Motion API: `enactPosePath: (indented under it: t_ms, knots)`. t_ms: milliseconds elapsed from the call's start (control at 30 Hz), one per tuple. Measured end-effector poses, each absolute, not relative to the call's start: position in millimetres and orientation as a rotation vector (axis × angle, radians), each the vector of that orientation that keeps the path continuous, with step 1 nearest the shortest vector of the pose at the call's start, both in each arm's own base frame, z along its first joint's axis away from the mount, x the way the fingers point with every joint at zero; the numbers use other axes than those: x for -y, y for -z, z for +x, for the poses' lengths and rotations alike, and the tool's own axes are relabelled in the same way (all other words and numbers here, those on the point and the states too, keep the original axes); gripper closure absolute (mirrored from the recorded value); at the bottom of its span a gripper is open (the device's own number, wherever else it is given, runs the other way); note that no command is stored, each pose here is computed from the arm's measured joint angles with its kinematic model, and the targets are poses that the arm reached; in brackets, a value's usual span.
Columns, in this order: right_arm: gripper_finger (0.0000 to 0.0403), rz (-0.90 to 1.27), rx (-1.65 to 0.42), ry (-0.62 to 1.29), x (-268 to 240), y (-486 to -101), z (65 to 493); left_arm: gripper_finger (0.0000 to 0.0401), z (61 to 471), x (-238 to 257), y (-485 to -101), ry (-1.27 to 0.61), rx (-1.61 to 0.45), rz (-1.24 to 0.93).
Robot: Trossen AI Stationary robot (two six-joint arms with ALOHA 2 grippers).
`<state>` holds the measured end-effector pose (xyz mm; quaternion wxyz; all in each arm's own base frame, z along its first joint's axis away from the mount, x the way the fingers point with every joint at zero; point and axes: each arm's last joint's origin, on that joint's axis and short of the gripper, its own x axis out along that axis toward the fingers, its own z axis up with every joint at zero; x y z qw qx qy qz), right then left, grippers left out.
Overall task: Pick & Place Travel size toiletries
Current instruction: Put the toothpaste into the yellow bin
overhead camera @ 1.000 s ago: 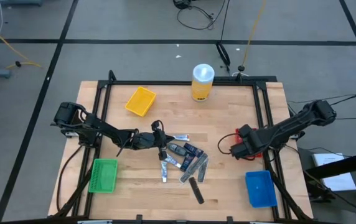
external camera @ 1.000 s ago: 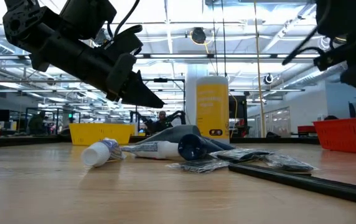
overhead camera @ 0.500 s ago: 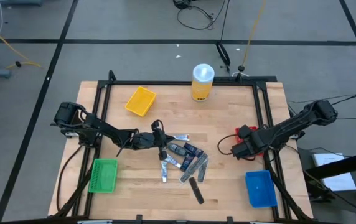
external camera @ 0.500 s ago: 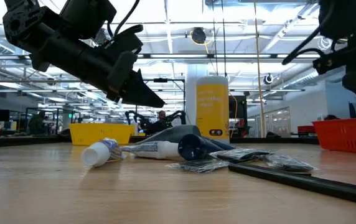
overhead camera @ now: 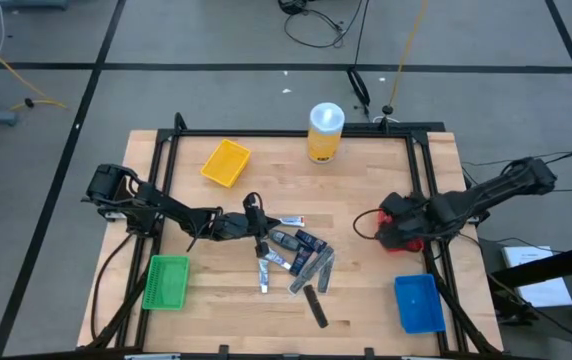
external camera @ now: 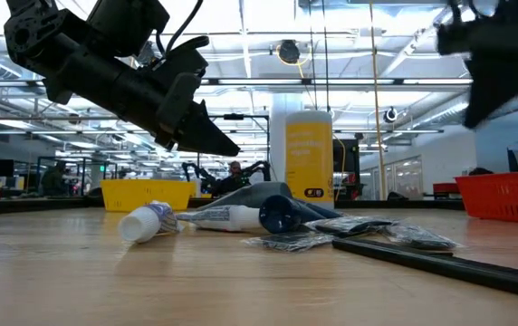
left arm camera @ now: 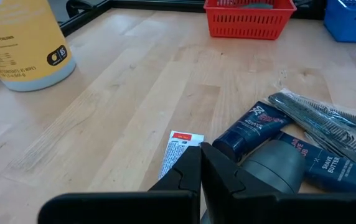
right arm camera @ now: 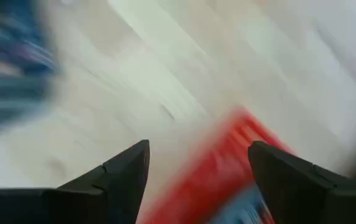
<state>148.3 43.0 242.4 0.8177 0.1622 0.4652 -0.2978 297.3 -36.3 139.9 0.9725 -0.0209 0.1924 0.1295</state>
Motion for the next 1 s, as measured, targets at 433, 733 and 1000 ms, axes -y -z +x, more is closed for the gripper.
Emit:
enactPosePath:
  t_ms: [433,733,1000]
  knots:
    - [0.0140,-0.059,-0.317,0.030,-79,-202,237,0.0394,298,36,-141,-0.275,-0.372,-0.110]
    - [0.0140,-0.168,-0.418,0.059,-69,-145,237,0.0393,303,38,-154,-0.209,-0.361,-0.058]
    - [0.0140,-0.125,-0.469,0.118,-57,-132,237,0.0357,304,38,-189,-0.205,-0.524,0.030]
